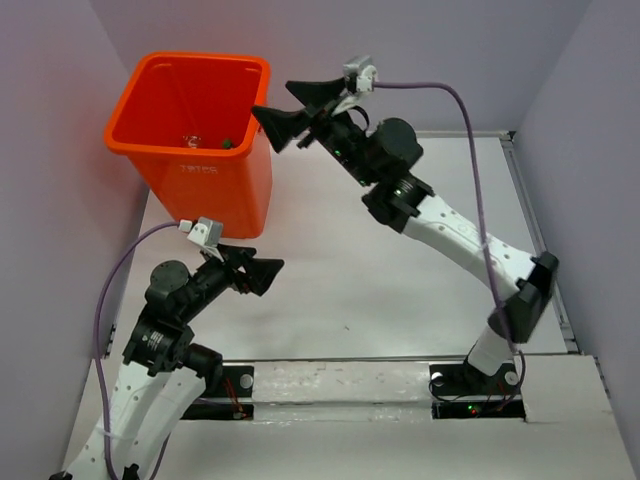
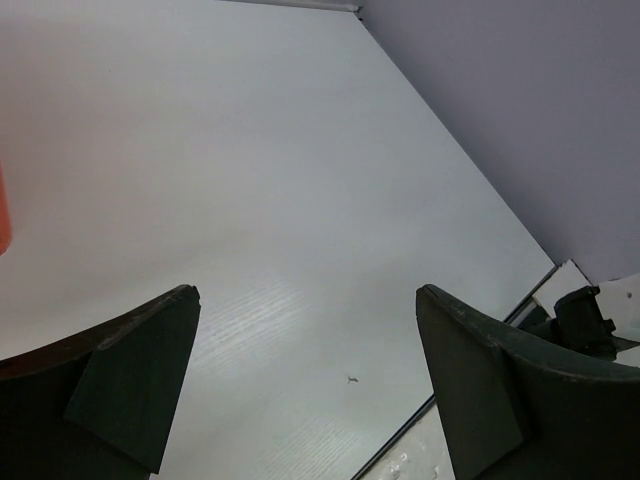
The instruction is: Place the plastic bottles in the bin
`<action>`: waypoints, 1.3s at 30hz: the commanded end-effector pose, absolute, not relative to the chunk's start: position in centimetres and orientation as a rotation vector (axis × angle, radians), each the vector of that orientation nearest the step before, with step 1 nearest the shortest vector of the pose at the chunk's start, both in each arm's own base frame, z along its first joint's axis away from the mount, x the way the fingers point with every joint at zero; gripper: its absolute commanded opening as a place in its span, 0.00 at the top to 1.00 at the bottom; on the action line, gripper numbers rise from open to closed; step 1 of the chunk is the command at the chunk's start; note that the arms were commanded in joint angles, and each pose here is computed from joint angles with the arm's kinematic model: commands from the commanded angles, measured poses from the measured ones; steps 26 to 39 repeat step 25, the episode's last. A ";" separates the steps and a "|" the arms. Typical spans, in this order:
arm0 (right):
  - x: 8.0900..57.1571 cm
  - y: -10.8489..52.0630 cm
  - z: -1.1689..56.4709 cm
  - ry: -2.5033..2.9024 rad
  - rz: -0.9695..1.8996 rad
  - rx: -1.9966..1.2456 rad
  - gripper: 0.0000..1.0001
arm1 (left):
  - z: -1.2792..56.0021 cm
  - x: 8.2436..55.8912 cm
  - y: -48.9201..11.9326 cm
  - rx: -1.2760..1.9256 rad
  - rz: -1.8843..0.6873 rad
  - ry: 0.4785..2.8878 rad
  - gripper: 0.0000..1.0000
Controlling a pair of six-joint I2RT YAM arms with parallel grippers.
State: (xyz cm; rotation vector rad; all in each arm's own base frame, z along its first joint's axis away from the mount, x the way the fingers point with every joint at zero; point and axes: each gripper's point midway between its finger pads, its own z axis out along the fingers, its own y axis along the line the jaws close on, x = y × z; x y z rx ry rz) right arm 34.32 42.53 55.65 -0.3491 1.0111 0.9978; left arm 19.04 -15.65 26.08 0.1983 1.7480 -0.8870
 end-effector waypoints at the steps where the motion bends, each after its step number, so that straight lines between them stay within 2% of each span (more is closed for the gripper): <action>1: 29.3 33.8 53.7 0.981 0.923 -0.260 0.00 | 27.6 19.2 -15.0 0.167 -0.871 1.689 0.01; 4: 26.9 27.6 50.5 1.030 0.864 -0.151 0.00 | 28.0 19.0 -14.6 0.152 -0.859 1.668 0.01; 5: 26.6 26.5 45.6 1.120 0.834 -0.146 0.00 | 28.2 18.9 -14.6 0.152 -0.861 1.662 0.01; 6: 24.3 22.1 46.5 1.099 0.825 -0.067 0.00 | 28.5 18.7 -14.5 0.156 -0.865 1.646 0.01; 8: 21.3 17.5 44.1 1.114 0.848 0.009 0.00 | 29.1 18.4 -14.6 0.173 -0.870 1.624 0.01; 13: 18.2 11.9 36.1 1.287 0.832 0.125 0.00 | 30.2 18.3 -14.1 0.134 -0.873 1.590 0.01; 19: 17.4 10.3 31.6 1.326 0.852 0.201 0.00 | 30.6 18.4 -14.8 0.075 -0.965 1.574 0.01; 25: 18.1 10.8 32.1 1.340 0.820 0.194 0.00 | 29.2 19.8 -14.9 -0.005 -0.978 1.597 0.01; 39: 18.1 10.8 32.1 1.340 0.820 0.194 0.00 | 29.2 19.8 -14.9 -0.005 -0.978 1.597 0.01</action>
